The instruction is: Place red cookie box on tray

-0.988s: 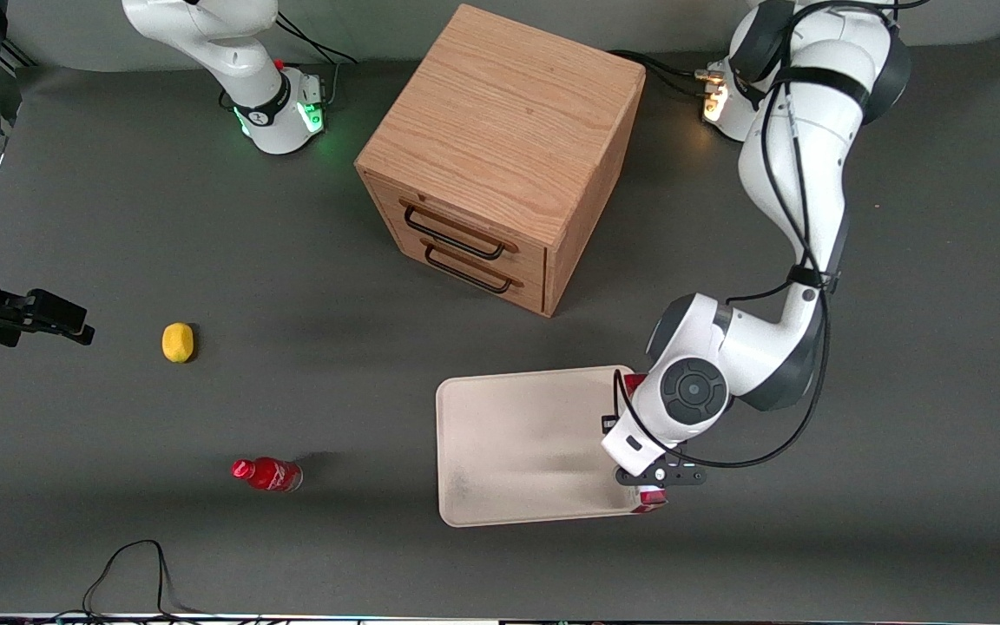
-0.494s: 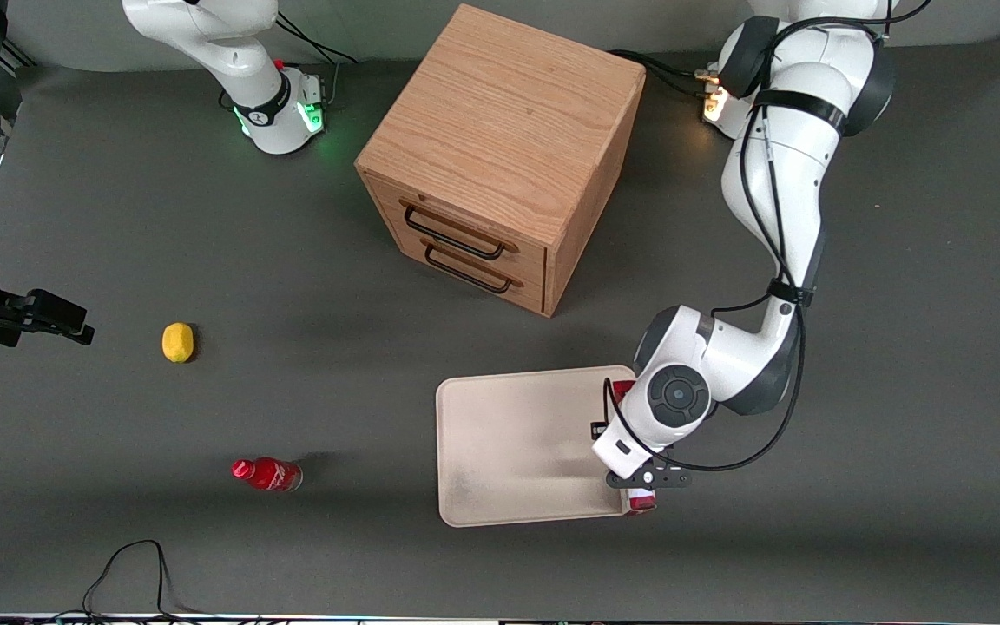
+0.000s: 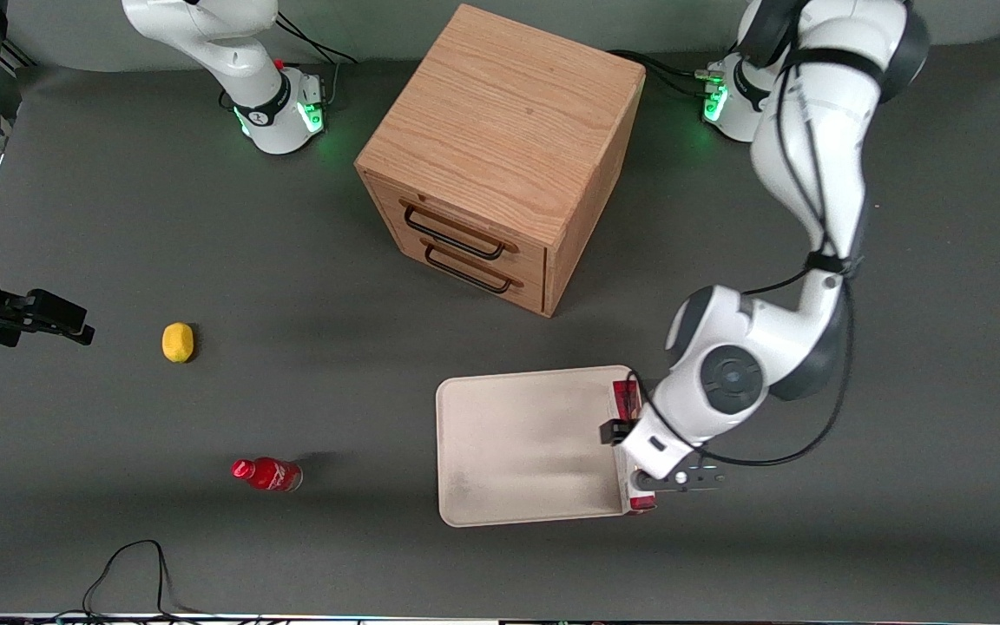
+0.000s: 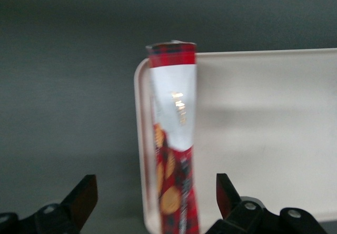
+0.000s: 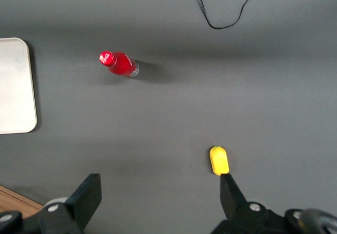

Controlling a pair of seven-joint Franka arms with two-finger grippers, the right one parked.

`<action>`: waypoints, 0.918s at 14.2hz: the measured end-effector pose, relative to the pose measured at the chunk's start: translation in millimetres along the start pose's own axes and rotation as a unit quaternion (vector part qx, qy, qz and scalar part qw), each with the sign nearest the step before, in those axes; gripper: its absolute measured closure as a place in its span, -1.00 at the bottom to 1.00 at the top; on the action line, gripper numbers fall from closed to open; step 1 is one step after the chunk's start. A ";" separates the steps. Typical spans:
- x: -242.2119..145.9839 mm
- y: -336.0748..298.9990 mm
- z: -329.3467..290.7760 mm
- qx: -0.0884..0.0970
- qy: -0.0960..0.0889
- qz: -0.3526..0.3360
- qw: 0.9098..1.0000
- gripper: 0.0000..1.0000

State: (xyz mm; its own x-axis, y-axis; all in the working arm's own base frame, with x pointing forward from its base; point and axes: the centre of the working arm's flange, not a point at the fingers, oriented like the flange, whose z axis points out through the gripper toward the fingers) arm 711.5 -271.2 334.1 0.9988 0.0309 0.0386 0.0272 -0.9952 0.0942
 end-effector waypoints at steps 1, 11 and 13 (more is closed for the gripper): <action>-2.2 -20.6 -24.4 0.012 -0.011 -0.002 1.000 -1.00; -105.8 -210.2 -234.4 0.037 -0.025 -0.006 0.999 -1.00; -140.3 -222.4 -269.7 0.033 -0.018 -0.011 0.999 -1.00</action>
State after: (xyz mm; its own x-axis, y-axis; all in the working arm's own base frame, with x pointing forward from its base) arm 554.1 -29.1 576.1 0.9987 0.0505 0.0008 0.0504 -0.9983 0.0291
